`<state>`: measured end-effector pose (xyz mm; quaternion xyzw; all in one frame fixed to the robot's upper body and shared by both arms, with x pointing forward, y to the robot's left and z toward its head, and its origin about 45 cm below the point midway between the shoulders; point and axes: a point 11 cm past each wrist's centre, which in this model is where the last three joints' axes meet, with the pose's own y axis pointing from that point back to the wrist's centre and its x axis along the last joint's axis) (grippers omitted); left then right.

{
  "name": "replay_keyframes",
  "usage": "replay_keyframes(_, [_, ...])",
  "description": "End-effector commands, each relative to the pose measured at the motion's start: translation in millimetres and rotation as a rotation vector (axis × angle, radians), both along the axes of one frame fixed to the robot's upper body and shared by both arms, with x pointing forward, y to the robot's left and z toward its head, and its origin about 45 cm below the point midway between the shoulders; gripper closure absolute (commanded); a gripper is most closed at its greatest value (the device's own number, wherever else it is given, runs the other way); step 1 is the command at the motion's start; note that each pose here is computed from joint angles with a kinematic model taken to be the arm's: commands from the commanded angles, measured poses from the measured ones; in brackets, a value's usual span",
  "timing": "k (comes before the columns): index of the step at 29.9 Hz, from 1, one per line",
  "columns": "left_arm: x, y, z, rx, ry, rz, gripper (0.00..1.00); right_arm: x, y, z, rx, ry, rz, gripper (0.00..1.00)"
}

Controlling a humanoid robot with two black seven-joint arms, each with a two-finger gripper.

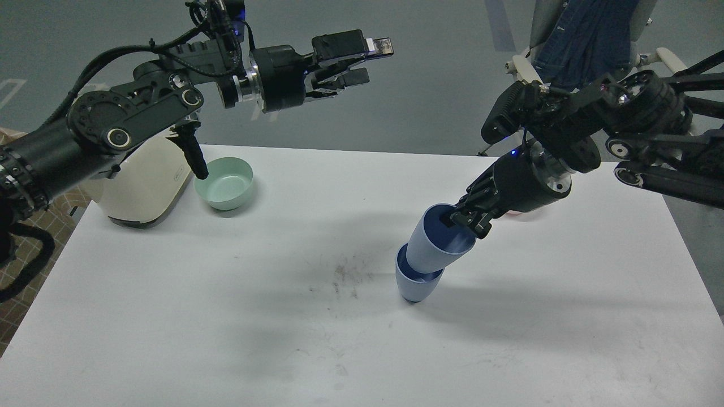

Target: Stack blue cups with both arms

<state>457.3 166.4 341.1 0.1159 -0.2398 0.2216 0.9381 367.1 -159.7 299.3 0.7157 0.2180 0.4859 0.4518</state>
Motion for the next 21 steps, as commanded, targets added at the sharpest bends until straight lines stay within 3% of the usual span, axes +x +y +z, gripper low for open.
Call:
replay_keyframes(1, [0.0, 0.1, 0.0, 0.000, 0.000, 0.000, 0.04, -1.8, 1.7, -5.1, -0.001, 0.012, 0.004, 1.00])
replay_keyframes(6, [0.1, 0.8, 0.2, 0.001, 0.000, 0.002, 0.04, -0.1, 1.0, -5.8, -0.002, 0.010, -0.002, 0.83])
replay_keyframes(9, [-0.1, 0.3, -0.7, 0.000, 0.001, 0.001, 0.04, -0.3, 1.0, -6.4, -0.001, 0.013, -0.003, 0.79])
replay_keyframes(21, [0.3, 1.6, 0.3, 0.001, -0.001, 0.003, 0.04, 0.5, 0.6, -5.0, 0.006, 0.013, -0.009, 0.74])
